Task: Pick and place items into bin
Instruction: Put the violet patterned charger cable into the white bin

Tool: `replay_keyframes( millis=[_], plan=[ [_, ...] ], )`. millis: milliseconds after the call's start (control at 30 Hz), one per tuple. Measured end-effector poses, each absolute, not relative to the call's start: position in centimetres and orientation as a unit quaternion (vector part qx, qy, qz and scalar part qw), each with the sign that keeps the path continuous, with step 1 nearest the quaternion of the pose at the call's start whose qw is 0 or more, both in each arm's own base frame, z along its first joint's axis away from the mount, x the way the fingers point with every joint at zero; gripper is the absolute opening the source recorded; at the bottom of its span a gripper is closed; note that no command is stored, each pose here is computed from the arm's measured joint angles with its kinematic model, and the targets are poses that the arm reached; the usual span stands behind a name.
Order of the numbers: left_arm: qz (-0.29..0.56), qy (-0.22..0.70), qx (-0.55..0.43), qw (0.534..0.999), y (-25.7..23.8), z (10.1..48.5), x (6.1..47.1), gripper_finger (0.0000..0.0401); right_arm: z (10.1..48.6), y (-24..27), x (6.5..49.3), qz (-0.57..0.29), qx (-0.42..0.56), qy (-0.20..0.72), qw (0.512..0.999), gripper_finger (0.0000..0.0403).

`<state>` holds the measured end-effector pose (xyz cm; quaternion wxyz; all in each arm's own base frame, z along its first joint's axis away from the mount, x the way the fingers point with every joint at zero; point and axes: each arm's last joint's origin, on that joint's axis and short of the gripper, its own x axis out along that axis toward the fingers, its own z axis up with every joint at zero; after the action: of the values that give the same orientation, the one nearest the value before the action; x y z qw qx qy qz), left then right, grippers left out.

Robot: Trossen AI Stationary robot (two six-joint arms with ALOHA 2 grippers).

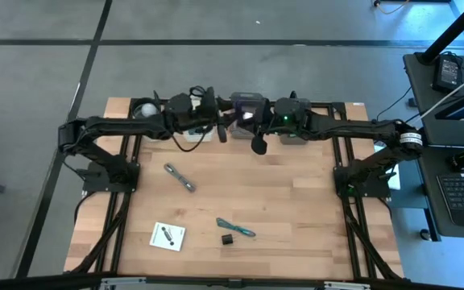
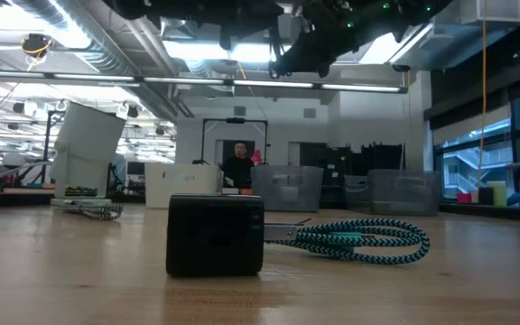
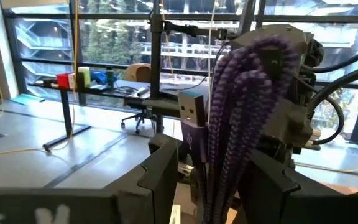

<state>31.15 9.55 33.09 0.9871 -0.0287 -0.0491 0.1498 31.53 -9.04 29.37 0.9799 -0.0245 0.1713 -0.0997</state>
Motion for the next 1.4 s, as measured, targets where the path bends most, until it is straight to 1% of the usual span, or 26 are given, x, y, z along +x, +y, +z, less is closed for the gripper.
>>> replay_keyframes(
  millis=[133, 200, 300, 400, 467, 567, 700, 800, 900, 1067, 1167, 1267, 1400],
  plan=[
    [0.149, -0.042, -0.036, 0.987, 9.8, 32.7, 32.1, 0.0142, 29.2, -9.1, 31.4, -0.099, -0.025, 0.180, 0.978, 0.0029],
    [0.150, -0.037, -0.042, 0.987, 9.9, 32.5, 32.4, 0.0134, 29.1, -9.2, 31.4, -0.100, -0.024, 0.184, 0.977, 0.0029],
    [0.152, -0.037, -0.041, 0.987, 10.1, 32.6, 32.3, 0.0097, 29.0, -9.2, 31.3, -0.100, -0.022, 0.191, 0.976, 0.0031],
    [0.144, -0.037, -0.041, 0.988, 10.4, 32.6, 32.3, 0.0038, 29.0, -9.2, 31.3, -0.101, -0.020, 0.191, 0.976, 0.0039],
    [0.132, -0.037, -0.041, 0.990, 10.6, 32.6, 32.2, 0.0018, 29.0, -9.2, 31.3, -0.101, -0.020, 0.191, 0.976, 0.0043],
    [0.120, -0.031, -0.042, 0.991, 10.7, 32.5, 32.1, 0.0017, 29.0, -9.2, 31.3, -0.103, -0.018, 0.191, 0.976, 0.0048],
    [0.125, -0.024, -0.043, 0.991, 11.1, 32.4, 31.9, 0.0017, 28.9, -9.4, 31.2, -0.129, 0.020, 0.191, 0.973, 0.0067],
    [0.135, -0.013, -0.056, 0.989, 11.7, 32.2, 31.7, 0.0016, 28.9, -9.8, 31.1, -0.142, 0.043, 0.188, 0.971, 0.0097],
    [0.149, 0.005, -0.074, 0.986, 12.6, 31.8, 31.3, 0.0016, 29.0, -10.2, 31.0, -0.148, 0.043, 0.187, 0.970, 0.0137],
    [0.201, 0.047, -0.090, 0.974, 15.0, 31.6, 29.3, 0.0016, 29.3, -10.8, 30.1, -0.164, 0.056, 0.195, 0.965, 0.0208],
    [0.272, 0.080, -0.131, 0.950, 17.0, 31.5, 27.0, 0.0016, 29.1, -11.2, 29.3, -0.177, 0.083, 0.223, 0.955, 0.0240],
    [0.368, 0.117, -0.184, 0.904, 19.3, 30.8, 24.1, 0.0016, 28.6, -11.5, 28.6, -0.193, 0.119, 0.252, 0.941, 0.0256],
    [0.439, 0.175, -0.259, 0.842, 21.7, 29.2, 20.8, 0.0016, 28.0, -11.5, 28.2, -0.207, 0.157, 0.278, 0.925, 0.0261]
  ],
)
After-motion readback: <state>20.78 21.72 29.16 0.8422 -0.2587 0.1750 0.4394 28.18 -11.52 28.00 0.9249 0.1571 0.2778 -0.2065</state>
